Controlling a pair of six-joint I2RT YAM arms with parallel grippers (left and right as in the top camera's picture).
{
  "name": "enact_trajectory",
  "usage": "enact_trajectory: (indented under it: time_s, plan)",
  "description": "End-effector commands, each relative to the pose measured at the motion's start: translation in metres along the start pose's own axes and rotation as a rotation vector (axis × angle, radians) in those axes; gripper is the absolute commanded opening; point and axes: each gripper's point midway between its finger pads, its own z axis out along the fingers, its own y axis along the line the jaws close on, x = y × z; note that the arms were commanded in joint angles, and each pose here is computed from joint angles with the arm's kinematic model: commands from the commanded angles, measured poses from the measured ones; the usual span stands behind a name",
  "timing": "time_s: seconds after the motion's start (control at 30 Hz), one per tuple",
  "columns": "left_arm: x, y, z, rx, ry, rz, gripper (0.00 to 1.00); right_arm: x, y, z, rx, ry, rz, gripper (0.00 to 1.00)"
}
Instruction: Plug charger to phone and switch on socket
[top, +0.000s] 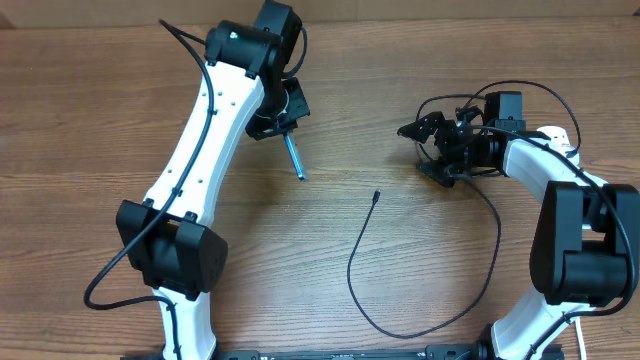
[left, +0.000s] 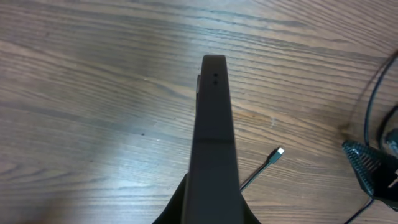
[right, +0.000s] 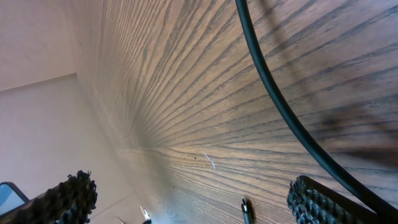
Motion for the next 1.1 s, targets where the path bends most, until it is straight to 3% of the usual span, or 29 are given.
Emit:
enact_trajectory:
  time_s: [0.0,0.47,0.67,0.83,0.97,1.07]
  plan:
    - [0.004,-0.011,-0.001,0.015,-0.011,0.055,0.04,-0.003,0.0,-0.001,-0.001,-0.009,-0.011,1.0]
    - [0.005,-0.043,-0.002,0.16,-0.012,0.237,0.04,-0.003,0.0,-0.001,-0.001,-0.009,-0.011,1.0]
    - [0.025,-0.071,0.009,0.328,0.112,0.386,0.04,-0.003,0.0,-0.001,-0.001,-0.009,-0.011,1.0]
    - [0.045,-0.082,0.03,0.421,0.275,0.374,0.04,-0.003,0.0,-0.001,-0.001,-0.009,-0.011,1.0]
    - [0.043,-0.081,0.043,0.419,0.285,0.408,0.04,-0.003,0.0,-0.001,0.0,-0.009,-0.01,1.0]
    - [0.042,-0.094,0.04,0.499,0.268,0.469,0.04,-0.003,0.0,-0.001,-0.001,-0.009,-0.011,1.0]
